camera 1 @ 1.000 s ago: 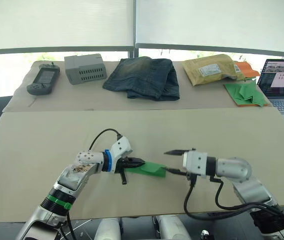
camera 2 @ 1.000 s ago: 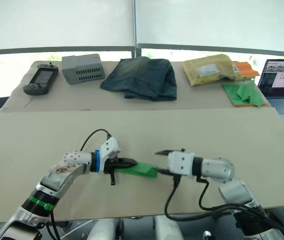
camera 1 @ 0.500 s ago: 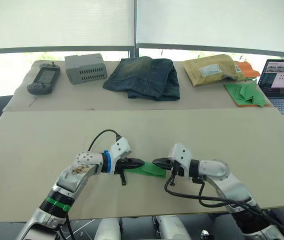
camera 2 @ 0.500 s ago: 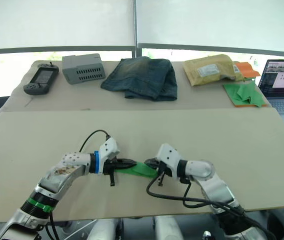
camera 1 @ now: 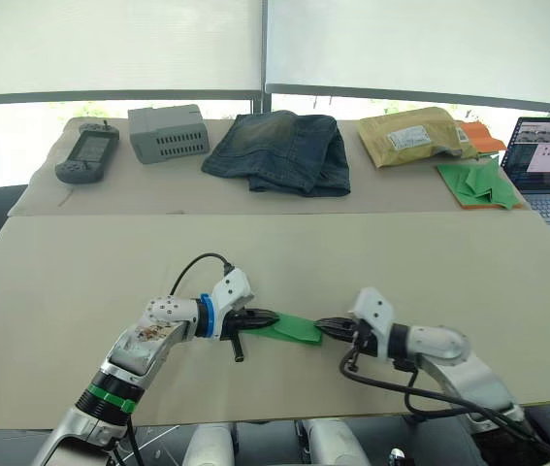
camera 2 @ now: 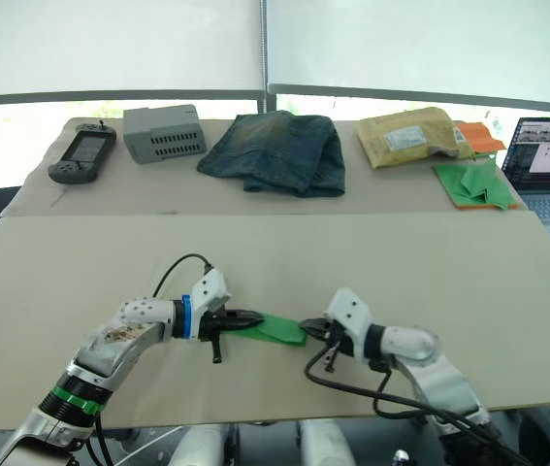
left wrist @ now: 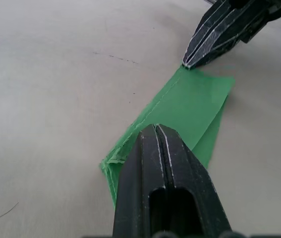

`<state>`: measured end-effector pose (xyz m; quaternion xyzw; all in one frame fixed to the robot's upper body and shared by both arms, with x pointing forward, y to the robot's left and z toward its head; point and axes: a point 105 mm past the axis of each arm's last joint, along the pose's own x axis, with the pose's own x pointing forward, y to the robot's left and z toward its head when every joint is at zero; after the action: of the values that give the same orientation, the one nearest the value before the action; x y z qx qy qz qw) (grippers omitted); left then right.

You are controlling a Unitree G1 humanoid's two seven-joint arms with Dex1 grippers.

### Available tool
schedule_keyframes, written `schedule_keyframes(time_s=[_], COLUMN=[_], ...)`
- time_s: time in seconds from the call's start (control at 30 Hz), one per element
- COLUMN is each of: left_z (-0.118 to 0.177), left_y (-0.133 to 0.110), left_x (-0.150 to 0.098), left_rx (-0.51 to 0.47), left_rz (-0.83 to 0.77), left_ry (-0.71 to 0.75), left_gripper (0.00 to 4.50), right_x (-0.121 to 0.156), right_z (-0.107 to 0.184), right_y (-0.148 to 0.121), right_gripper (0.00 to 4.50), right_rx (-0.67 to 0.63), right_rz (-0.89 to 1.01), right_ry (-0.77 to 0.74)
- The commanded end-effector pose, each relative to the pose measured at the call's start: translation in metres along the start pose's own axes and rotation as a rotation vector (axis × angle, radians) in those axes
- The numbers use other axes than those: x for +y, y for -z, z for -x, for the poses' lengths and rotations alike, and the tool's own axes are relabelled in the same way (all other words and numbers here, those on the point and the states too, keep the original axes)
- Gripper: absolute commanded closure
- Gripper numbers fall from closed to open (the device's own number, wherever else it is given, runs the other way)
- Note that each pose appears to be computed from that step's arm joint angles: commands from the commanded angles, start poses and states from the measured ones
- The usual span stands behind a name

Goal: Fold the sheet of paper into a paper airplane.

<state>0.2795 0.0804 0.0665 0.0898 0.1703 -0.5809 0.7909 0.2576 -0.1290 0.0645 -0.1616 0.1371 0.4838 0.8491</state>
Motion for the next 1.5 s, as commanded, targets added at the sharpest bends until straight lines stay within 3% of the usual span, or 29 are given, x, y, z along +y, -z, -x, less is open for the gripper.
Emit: schedule_keyframes(time_s=[0.03, 0.27, 0.33, 0.43, 0.6, 0.8, 1.03, 1.3, 1.4, 1.5], left_z=[0.003, 0.007, 0.007, 0.007, 0.006, 0.015, 0.021, 0.047, 0.065, 0.077], left_y=[0.006, 0.004, 0.004, 0.001, -0.004, -0.003, 0.0, -0.022, -0.029, -0.027], left_x=[-0.001, 0.001, 0.001, 0.001, 0.0, 0.002, -0.001, 0.0, -0.005, -0.012], left_rx=[0.02, 0.008, 0.005, -0.014, -0.028, -0.025, -0.022, -0.082, -0.066, -0.025], left_rz=[0.005, 0.005, 0.006, 0.014, 0.015, 0.014, 0.023, -0.003, -0.006, 0.001], left_ry=[0.003, -0.005, -0.007, -0.013, -0.011, -0.046, -0.065, -0.058, -0.019, 0.016], left_gripper=[4.5, 4.5, 4.5, 4.5, 4.5, 4.5, 4.5, 4.5, 4.5, 4.5], right_x=[-0.001, -0.01, -0.006, -0.003, 0.003, 0.015, 0.014, 0.009, 0.017, 0.025], right_z=[0.01, 0.012, 0.007, -0.009, -0.03, -0.038, -0.044, -0.023, -0.016, -0.014], right_y=[0.001, -0.058, -0.066, -0.053, -0.05, -0.027, -0.016, -0.079, -0.1, -0.102], right_gripper=[4.48, 4.48, 4.48, 4.48, 4.48, 4.48, 4.48, 4.48, 4.48, 4.48], right_rx=[0.008, -0.194, -0.201, -0.087, -0.033, 0.066, 0.096, -0.132, -0.145, -0.108], right_rz=[-0.012, 0.083, 0.104, 0.166, 0.167, 0.144, 0.137, 0.155, 0.182, 0.177], right_ry=[0.002, -0.021, -0.054, -0.069, -0.158, -0.248, -0.261, -0.276, -0.318, -0.348])
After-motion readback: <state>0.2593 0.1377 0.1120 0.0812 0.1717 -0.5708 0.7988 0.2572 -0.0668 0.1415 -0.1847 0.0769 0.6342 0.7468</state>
